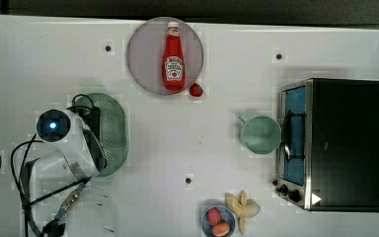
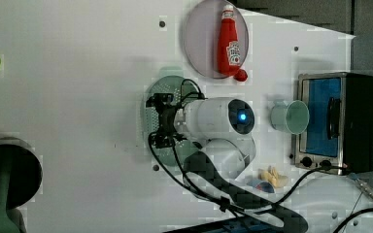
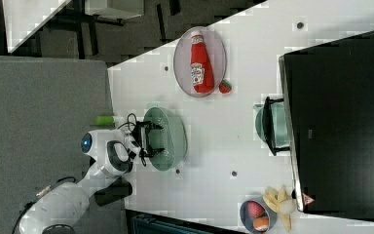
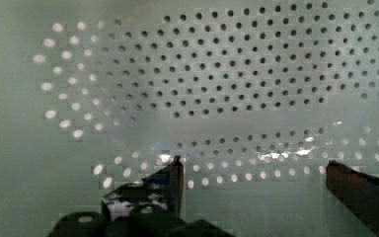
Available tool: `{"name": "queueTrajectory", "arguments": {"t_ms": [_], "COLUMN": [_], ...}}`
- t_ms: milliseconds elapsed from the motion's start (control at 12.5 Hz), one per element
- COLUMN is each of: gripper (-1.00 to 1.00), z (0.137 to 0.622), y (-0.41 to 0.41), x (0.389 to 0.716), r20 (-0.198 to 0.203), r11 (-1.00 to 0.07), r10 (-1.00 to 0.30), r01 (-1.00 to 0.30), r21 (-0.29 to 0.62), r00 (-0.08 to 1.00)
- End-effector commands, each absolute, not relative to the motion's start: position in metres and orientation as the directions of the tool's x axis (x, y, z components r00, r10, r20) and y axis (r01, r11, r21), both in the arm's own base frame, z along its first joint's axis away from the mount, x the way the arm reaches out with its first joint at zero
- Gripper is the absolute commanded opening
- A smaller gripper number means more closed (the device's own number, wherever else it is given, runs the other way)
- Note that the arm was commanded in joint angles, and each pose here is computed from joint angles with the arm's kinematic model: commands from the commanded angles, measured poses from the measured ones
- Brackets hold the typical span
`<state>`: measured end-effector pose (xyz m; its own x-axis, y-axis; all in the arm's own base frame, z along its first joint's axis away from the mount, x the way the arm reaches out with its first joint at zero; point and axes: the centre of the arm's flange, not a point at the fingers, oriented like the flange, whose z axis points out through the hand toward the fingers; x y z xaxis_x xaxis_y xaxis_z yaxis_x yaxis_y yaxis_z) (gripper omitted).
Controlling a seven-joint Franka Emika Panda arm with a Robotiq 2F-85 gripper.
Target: Drag strainer right to left.
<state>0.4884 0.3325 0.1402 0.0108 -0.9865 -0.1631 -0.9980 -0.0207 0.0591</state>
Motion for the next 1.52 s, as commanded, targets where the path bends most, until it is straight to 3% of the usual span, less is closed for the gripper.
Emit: {"name": "queueTrajectory", "arguments": {"t_ms": [80, 400, 1040, 1280, 1520], "gripper": [1.0, 1.0, 1.0, 1.0, 1.0], "z": [0.155, 0.158, 0.167, 0.226, 0.31], "y": [0.362, 0.39, 0.422, 0.416, 0.384], "x": [0.498, 0.495, 0.49, 0.493, 0.501], "r20": [-0.183, -0.2, -0.216, -0.168, -0.111], "r11": [0.036, 0.089, 0.033, -0.089, -0.295], "r10": [-0.982, -0.975, -0.976, -0.983, -0.951], "r01": [-0.999, -0.995, -0.999, -0.995, -0.954], "r21": [0.035, 0.036, 0.024, 0.039, 0.046], "r00": [-0.042, -0.094, -0.038, 0.081, 0.289]}}
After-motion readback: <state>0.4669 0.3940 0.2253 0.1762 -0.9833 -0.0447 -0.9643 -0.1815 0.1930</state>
